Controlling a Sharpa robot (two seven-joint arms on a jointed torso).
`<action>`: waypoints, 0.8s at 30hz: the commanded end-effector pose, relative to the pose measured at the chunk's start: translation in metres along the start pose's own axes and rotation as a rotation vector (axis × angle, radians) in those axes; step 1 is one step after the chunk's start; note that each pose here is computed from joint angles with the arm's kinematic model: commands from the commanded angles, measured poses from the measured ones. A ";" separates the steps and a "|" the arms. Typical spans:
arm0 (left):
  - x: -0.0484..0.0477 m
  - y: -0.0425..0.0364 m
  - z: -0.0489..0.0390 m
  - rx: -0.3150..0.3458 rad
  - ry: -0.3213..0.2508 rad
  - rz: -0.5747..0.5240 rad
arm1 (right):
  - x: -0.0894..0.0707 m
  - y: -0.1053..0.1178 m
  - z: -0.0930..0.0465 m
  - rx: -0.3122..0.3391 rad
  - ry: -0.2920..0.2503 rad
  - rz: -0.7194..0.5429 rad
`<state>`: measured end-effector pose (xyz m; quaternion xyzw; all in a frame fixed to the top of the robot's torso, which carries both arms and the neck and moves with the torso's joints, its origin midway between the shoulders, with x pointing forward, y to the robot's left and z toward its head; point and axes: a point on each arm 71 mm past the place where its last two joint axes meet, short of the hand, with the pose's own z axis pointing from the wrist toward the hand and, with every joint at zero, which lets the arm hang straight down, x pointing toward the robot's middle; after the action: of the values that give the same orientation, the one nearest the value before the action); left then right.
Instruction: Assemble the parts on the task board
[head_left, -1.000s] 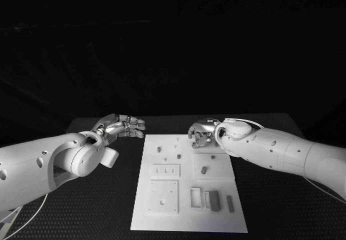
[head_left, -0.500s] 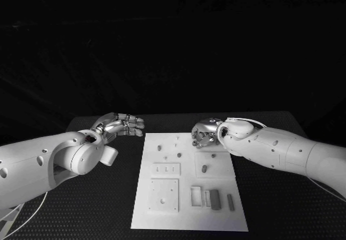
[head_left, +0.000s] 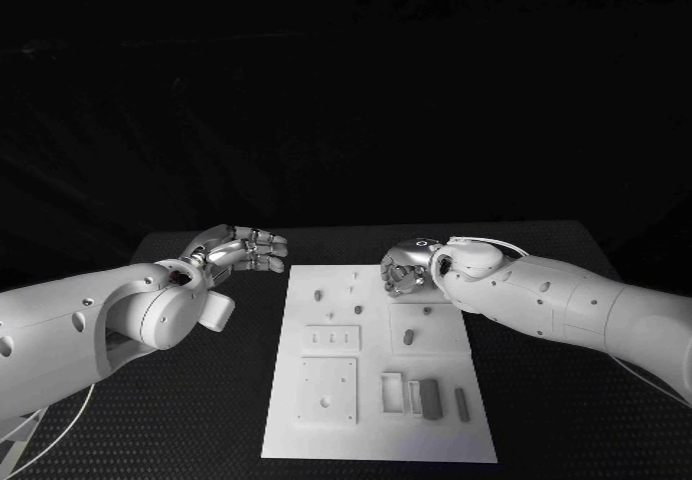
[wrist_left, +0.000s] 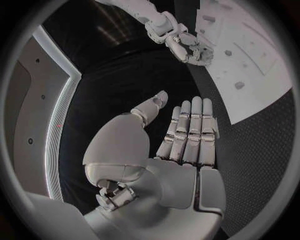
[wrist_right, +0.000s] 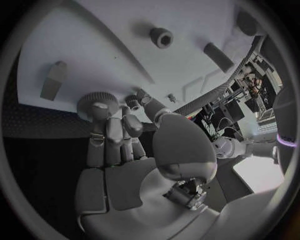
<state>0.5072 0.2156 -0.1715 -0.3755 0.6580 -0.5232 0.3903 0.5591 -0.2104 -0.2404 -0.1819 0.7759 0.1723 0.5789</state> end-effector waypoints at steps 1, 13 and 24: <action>0.0021 -0.0027 0.0007 0.017 0.009 -0.005 | 0.006 0.001 0.000 -0.006 0.033 -0.003; 0.0019 -0.0023 0.0019 0.012 0.008 -0.006 | 0.009 -0.003 -0.001 0.005 0.047 0.003; 0.0010 -0.0020 0.0014 0.010 0.008 -0.006 | 0.009 -0.004 -0.003 0.007 0.044 0.004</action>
<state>0.5083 0.2155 -0.1717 -0.3761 0.6581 -0.5225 0.3905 0.5595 -0.2131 -0.2394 -0.1787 0.7752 0.1775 0.5793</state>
